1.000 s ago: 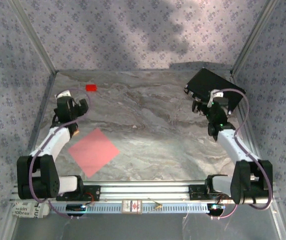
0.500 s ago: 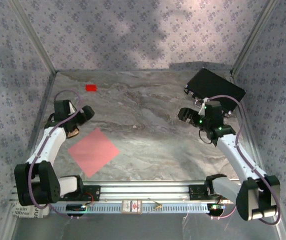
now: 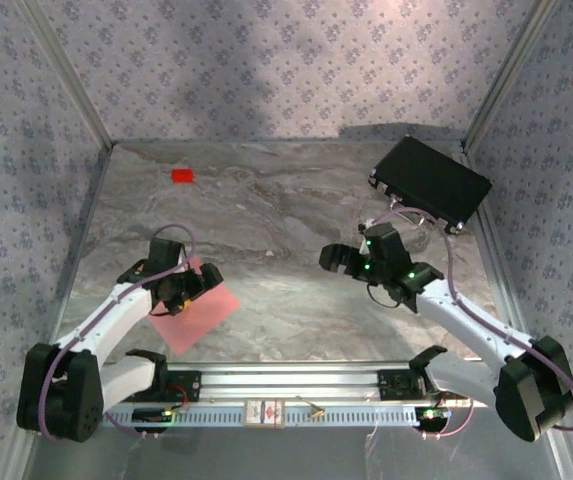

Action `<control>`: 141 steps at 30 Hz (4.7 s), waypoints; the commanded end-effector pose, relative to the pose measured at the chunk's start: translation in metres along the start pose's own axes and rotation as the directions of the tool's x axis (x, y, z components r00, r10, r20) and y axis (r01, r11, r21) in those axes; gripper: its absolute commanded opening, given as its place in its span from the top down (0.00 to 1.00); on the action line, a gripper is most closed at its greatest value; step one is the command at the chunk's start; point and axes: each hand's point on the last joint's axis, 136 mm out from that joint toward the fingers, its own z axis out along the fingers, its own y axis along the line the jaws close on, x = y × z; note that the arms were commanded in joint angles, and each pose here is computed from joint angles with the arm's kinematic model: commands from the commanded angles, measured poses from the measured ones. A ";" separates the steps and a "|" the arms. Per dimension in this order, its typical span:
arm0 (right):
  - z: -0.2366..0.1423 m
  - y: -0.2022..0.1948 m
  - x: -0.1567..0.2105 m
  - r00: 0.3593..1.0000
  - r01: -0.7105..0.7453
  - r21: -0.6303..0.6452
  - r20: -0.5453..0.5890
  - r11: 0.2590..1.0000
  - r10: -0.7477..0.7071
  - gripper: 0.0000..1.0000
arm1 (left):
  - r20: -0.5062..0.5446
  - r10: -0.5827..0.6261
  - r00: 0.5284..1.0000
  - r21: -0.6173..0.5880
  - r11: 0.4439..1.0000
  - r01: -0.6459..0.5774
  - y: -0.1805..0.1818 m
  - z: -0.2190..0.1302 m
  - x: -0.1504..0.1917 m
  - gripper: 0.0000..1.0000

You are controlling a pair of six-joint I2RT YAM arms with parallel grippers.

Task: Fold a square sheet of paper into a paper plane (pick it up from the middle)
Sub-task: Move the square sheet of paper to the center of the table, then first fold the square sheet of paper in half at the center of the table.

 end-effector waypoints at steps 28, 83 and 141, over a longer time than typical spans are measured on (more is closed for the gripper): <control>0.024 -0.005 0.000 0.995 -0.057 0.213 0.089 0.975 0.039 0.01 | -0.216 0.393 0.894 -0.015 0.914 -0.405 -0.070 0.055 0.047 0.00; 0.036 -0.015 0.026 0.985 -0.152 0.165 -0.057 0.974 0.164 0.01 | -0.244 0.570 0.784 -0.217 0.756 -0.617 -0.127 0.059 0.035 0.00; 0.033 -0.012 0.030 0.983 -0.140 0.099 -0.104 0.985 0.150 0.01 | -0.386 0.343 0.856 -0.341 0.810 -0.478 -0.110 0.114 0.065 0.00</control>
